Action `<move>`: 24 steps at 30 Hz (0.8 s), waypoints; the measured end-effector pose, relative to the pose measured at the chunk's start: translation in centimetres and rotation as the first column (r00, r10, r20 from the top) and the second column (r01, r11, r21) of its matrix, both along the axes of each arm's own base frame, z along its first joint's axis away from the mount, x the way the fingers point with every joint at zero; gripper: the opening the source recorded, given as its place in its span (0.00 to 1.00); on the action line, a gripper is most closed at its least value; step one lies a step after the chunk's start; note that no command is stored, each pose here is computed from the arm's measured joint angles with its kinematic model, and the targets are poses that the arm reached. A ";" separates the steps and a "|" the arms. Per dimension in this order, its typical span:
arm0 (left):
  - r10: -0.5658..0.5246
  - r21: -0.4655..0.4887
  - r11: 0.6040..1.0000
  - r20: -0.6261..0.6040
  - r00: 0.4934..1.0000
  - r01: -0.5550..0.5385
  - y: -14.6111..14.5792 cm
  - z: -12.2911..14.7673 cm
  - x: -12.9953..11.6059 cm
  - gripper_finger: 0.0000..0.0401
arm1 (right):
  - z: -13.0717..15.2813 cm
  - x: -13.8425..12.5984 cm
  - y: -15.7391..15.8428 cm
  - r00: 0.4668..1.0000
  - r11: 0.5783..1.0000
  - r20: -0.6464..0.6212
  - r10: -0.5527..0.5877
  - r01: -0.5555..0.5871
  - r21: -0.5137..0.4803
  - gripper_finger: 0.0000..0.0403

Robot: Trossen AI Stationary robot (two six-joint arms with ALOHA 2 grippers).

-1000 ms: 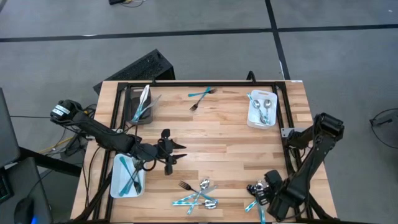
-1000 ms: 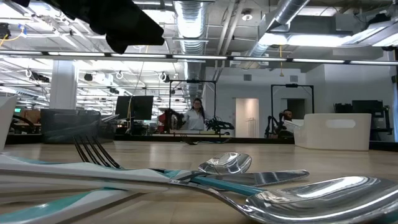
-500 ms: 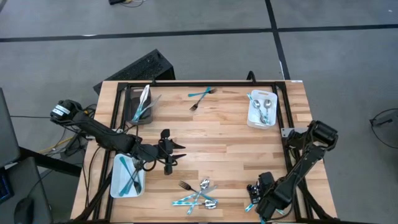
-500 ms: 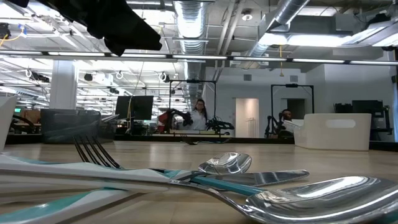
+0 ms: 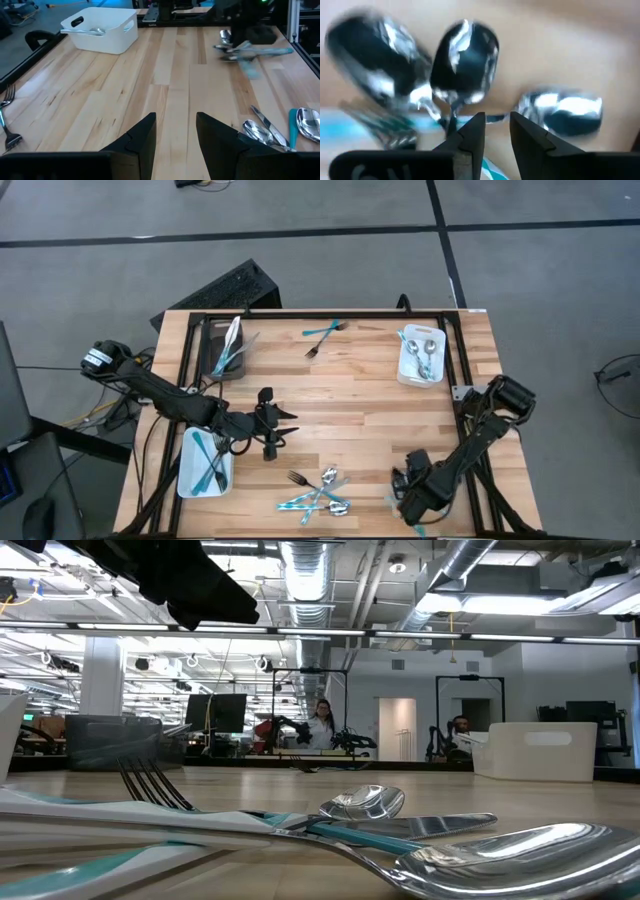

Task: Sort silverware by color (type)
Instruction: Put the blue white spoon into the right white bin

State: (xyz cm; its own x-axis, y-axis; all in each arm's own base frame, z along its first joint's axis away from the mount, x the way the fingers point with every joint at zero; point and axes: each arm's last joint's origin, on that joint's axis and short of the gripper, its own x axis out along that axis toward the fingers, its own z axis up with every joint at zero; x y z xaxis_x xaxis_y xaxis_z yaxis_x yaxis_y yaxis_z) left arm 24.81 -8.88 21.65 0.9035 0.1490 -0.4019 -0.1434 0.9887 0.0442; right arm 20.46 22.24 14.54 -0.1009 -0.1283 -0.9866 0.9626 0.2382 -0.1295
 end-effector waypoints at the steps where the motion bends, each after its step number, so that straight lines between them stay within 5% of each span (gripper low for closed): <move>1: 0.000 0.000 1.000 0.000 1.000 0.000 0.0 0.0 0.0 0.32 | 0.0 0.3 -0.5 1.000 0.999 0.001 0.017 -0.017 -0.030 0.29; 8: -0.002 0.005 1.000 -0.002 1.000 0.002 0.0 0.0 0.0 0.32 | 0.2 2.1 -4.8 0.983 0.963 -0.104 0.153 -0.172 -0.207 0.29; 13: -0.001 0.018 1.000 -0.034 0.999 0.002 0.1 -0.3 -0.1 0.32 | 0.7 3.3 -6.3 0.897 0.892 -0.212 0.389 -0.424 -0.156 0.29; 16: 0.006 0.025 1.000 -0.047 0.999 -0.005 0.1 -0.4 -0.2 0.32 | 1.0 3.9 -6.6 0.744 0.760 -0.258 0.616 -0.647 -0.053 0.29; 19: 0.023 0.028 0.999 -0.041 0.999 -0.022 0.2 -0.4 -0.2 0.32 | 0.9 4.2 -6.9 0.517 0.555 -0.274 0.811 -0.827 0.086 0.29; 21: 0.028 0.028 0.999 -0.040 0.999 -0.027 0.2 -0.4 -0.2 0.32 | 0.9 4.4 -7.2 0.387 0.436 -0.260 0.884 -0.884 0.167 0.29; 24: 0.029 0.026 0.999 -0.040 0.999 -0.028 0.2 -0.4 -0.2 0.32 | 0.9 4.6 -7.7 0.274 0.326 -0.214 0.937 -0.907 0.268 0.29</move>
State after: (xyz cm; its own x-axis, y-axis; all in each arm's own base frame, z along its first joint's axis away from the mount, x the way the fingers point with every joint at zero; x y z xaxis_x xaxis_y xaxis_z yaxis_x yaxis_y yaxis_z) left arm 24.59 -8.71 21.26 0.8818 0.1850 -0.4337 -0.1690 0.9827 0.0756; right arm 25.11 14.56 15.47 -0.2278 -0.2559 -0.9395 0.0065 0.9644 -0.2642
